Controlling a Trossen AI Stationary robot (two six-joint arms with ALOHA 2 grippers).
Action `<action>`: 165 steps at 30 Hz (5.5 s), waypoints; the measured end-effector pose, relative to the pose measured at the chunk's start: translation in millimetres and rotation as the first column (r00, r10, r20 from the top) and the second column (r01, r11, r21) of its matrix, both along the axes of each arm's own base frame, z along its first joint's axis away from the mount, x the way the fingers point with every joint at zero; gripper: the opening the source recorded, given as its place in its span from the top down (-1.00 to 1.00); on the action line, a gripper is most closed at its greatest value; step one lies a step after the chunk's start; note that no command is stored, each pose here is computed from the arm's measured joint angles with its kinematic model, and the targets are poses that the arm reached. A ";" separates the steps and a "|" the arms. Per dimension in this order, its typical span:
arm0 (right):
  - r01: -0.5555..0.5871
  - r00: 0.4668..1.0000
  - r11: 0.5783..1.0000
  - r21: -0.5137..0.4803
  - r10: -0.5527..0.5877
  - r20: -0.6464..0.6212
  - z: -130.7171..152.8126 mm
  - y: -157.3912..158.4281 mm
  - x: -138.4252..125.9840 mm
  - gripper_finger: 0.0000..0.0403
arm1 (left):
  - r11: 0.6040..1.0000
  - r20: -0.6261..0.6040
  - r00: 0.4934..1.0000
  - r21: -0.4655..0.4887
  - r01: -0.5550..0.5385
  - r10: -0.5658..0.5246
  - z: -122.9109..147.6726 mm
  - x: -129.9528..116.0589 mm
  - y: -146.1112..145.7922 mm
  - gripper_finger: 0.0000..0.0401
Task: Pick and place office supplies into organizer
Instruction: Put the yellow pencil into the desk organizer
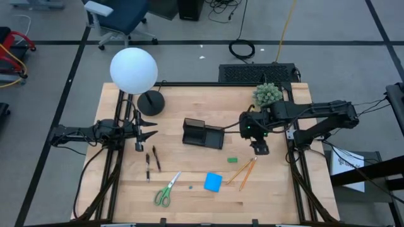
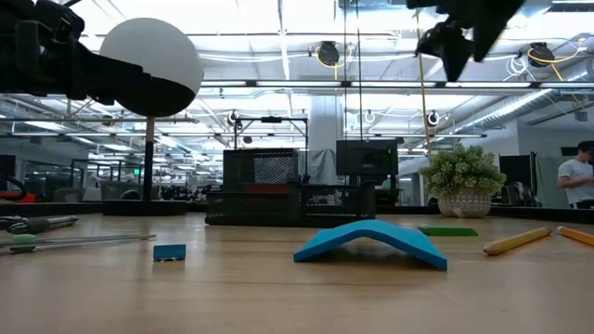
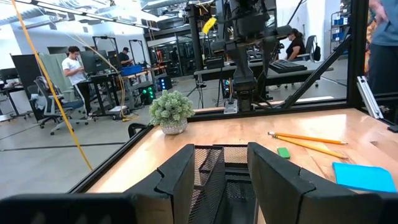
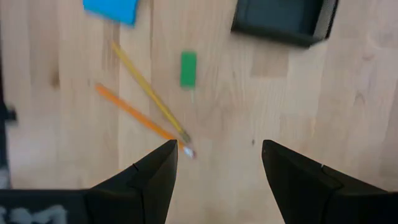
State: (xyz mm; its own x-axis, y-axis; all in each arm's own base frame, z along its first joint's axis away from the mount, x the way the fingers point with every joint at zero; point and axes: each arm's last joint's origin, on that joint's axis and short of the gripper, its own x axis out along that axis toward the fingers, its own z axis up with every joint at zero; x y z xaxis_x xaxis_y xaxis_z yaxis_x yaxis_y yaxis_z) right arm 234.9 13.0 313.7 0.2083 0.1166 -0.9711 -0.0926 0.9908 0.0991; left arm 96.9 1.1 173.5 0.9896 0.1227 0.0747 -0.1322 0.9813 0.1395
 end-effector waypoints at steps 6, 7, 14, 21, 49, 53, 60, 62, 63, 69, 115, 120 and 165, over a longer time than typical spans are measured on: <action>-0.140 0.988 0.990 -0.022 0.138 -0.065 -2.7 1.1 -7.5 -0.11 | 1.000 0.001 1.000 0.000 0.000 0.000 0.1 0.0 0.0 0.23; -0.148 0.987 0.989 -0.023 0.146 -0.064 -4.3 1.1 -7.1 -0.11 | 1.000 0.000 1.000 0.000 0.000 0.000 0.1 0.0 0.0 0.23; -0.184 0.982 0.983 -0.013 0.184 -0.053 -19.8 9.3 1.9 -0.11 | 1.000 0.000 1.000 0.000 0.000 0.000 0.1 0.0 0.0 0.23; -0.207 0.970 0.978 0.011 0.207 -0.128 -44.6 21.7 16.2 -0.11 | 1.000 0.000 1.000 0.000 0.000 0.000 0.0 0.0 0.0 0.23; -0.200 0.969 0.979 0.024 0.202 -0.142 -124.4 73.2 52.1 -0.11 | 1.000 0.000 1.000 0.000 0.000 0.000 -0.1 0.0 0.0 0.23; -0.217 0.965 0.976 0.025 0.218 -0.144 -131.7 82.0 46.6 -0.11 | 1.000 0.001 1.000 0.000 0.000 0.000 0.1 0.0 0.0 0.23; -0.231 0.963 0.972 0.026 0.233 -0.135 -145.6 90.4 38.9 -0.11 | 1.000 0.000 1.000 0.000 0.000 0.000 0.0 0.0 0.0 0.23; -0.240 0.962 0.971 0.022 0.241 -0.131 -148.4 90.9 37.5 -0.11 | 1.000 0.000 1.000 0.000 0.000 0.000 0.0 0.0 0.0 0.23; -0.252 0.959 0.968 0.019 0.252 -0.128 -149.4 91.5 37.0 -0.11 | 1.000 0.000 1.000 0.000 0.000 0.000 0.0 0.0 0.0 0.23; -0.376 0.922 0.927 -0.020 0.372 -0.106 -151.6 94.3 35.5 -0.11 | 1.000 0.000 1.000 0.000 0.000 0.000 0.0 0.0 0.0 0.23; -0.463 0.885 0.883 -0.078 0.457 -0.085 -176.0 95.1 42.2 0.60 | 1.000 0.000 1.000 0.000 0.000 0.000 0.1 0.0 0.0 0.23; -0.463 0.885 0.883 -0.078 0.457 -0.087 -176.1 95.0 42.0 0.83 | 1.000 0.000 1.000 0.000 0.000 0.000 0.0 0.0 0.0 0.23; -0.277 0.961 0.949 -0.149 0.273 -0.044 -123.1 70.1 20.5 0.96 | 1.000 0.000 1.000 0.000 0.000 0.000 -0.1 0.0 0.0 0.23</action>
State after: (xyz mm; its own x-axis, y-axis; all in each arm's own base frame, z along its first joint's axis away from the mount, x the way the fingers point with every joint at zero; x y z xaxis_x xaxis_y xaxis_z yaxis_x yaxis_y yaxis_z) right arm 255.4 83.1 190.6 0.1669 0.0170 -0.9858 -0.3630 0.9307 -0.0454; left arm 96.9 1.1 173.5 0.9896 0.1226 0.0747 -0.1321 0.9814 0.1396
